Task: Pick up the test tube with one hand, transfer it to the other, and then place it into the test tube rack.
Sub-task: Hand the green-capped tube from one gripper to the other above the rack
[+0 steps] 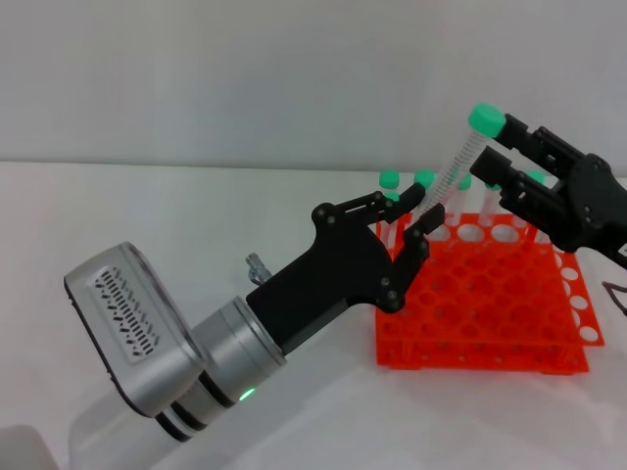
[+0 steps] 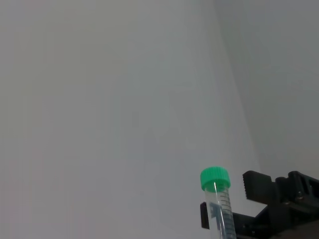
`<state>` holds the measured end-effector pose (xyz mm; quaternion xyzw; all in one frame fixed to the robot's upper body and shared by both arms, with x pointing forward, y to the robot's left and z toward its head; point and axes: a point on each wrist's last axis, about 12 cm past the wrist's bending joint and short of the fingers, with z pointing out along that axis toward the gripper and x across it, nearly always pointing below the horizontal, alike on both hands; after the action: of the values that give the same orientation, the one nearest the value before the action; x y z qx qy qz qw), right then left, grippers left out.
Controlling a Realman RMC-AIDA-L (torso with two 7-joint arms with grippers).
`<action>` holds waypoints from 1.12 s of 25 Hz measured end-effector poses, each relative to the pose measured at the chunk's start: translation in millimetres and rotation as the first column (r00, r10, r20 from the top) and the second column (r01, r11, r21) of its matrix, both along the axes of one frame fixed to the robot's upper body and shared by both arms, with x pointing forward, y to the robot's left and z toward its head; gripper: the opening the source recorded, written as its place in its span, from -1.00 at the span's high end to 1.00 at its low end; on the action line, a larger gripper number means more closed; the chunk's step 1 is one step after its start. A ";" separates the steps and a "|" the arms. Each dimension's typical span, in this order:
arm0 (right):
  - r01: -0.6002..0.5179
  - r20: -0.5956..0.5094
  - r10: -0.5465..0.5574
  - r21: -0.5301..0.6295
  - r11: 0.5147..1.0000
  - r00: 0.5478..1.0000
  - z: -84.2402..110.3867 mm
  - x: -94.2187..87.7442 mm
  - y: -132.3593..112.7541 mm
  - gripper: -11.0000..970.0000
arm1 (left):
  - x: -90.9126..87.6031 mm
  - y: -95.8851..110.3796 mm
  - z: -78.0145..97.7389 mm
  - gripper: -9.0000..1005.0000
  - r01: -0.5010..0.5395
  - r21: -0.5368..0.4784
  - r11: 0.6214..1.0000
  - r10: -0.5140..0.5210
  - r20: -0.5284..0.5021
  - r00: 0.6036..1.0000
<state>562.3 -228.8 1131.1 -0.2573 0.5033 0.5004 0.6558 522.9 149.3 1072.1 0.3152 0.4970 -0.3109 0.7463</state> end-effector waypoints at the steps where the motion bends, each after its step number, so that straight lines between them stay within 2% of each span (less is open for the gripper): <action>1: -0.003 -0.005 0.003 -0.006 1.000 1.000 -0.6 0.5 1.7 -0.54 | 0.6 -0.3 -0.3 0.61 0.000 0.007 1.000 0.000 0.000 1.000; 6: -0.021 -0.019 0.020 -0.025 0.999 1.000 -2.7 1.8 10.5 -0.39 | 1.2 -0.4 -0.6 0.61 0.002 0.015 1.000 -0.002 0.000 1.000; 17: -0.024 -0.023 0.024 -0.006 1.000 0.999 -4.5 0.4 20.3 -0.28 | 0.6 -2.3 -3.9 0.61 0.012 0.043 0.999 -0.012 -0.012 1.000; 27: -0.015 -0.018 0.015 -0.011 1.000 1.000 -6.8 -1.4 19.7 -0.17 | -0.6 -1.8 -5.5 0.61 0.010 0.045 0.999 -0.009 -0.019 1.000; 28: -0.013 -0.016 0.013 -0.012 1.000 1.000 -6.9 -1.6 19.4 -0.10 | -0.9 -1.7 -5.6 0.61 0.010 0.045 0.999 -0.009 -0.019 1.000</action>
<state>560.8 -209.4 1124.1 -0.2607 0.5100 0.5037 0.6468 522.0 147.6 1066.4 0.3311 0.5095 -0.3061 0.7329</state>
